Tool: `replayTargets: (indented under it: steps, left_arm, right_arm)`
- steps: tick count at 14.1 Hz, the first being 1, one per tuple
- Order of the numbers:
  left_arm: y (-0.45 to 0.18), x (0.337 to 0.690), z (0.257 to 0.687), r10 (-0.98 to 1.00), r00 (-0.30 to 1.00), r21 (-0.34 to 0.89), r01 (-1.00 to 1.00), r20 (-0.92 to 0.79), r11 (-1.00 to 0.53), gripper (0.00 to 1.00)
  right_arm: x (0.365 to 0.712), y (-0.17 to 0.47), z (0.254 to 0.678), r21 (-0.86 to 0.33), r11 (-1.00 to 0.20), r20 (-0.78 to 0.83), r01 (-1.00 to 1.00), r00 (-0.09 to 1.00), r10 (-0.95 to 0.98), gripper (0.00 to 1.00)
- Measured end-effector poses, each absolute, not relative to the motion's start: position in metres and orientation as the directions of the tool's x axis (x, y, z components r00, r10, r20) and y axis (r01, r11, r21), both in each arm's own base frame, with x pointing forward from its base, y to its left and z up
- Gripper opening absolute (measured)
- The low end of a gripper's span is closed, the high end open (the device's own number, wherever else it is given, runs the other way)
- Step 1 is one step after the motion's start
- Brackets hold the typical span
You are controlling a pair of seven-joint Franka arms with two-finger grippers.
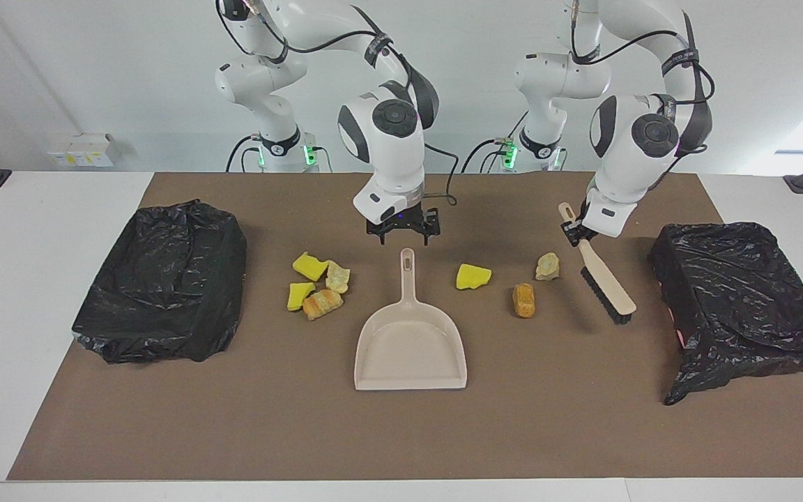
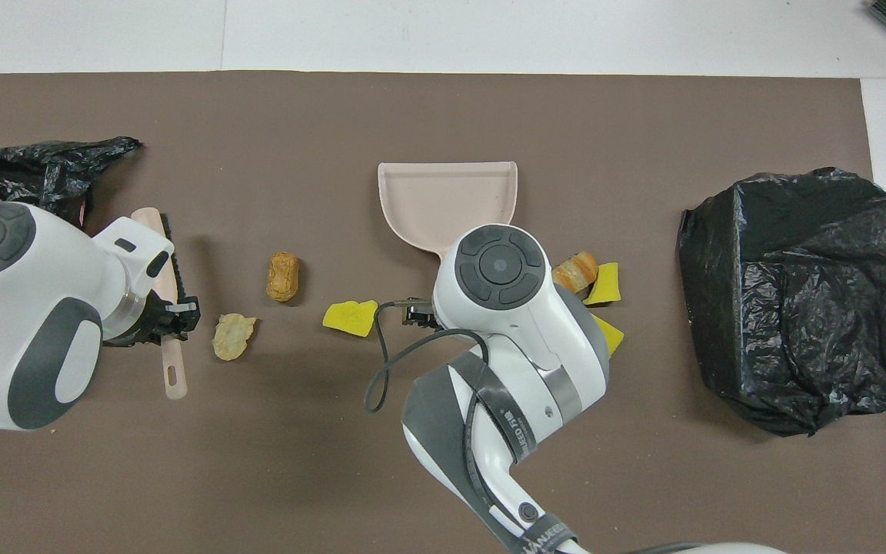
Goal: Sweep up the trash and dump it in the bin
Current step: 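Lift the brush with the left gripper while the right gripper grasps the dustpan, then sweep the brush at the pile while the right gripper brings the dustpan closer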
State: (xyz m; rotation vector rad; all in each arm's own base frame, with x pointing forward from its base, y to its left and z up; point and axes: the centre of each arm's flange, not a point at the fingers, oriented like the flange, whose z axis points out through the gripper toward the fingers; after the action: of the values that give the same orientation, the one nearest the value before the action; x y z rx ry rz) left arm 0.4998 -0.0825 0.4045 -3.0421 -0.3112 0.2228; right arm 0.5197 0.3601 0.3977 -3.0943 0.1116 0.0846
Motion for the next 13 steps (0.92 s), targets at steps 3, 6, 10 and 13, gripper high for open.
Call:
replayTargets:
  steps: [3,6,10,13]
  left_arm:
    - [-0.086,0.475,0.379,0.172,0.975,-0.086,0.161,-0.137,-0.983,0.26]
    - [-0.095,0.456,0.357,0.143,0.98,-0.087,0.132,-0.138,-0.987,0.26]
    - [-0.121,0.442,0.346,0.076,0.988,-0.084,0.066,-0.133,-0.994,0.26]
    - [-0.16,0.432,0.346,-0.002,0.994,-0.066,-0.01,-0.109,-0.998,0.26]
  right_arm:
    - [0.525,0.365,0.361,-0.046,-0.996,-0.038,-0.075,0.997,-0.073,1.0]
    - [0.528,0.365,0.349,-0.042,-0.996,-0.037,-0.079,0.996,-0.077,1.0]
    - [0.532,0.362,0.352,-0.044,-0.995,-0.03,-0.085,0.996,-0.084,1.0]
    - [0.536,0.357,0.352,-0.043,-0.995,-0.029,-0.086,0.996,-0.085,1.0]
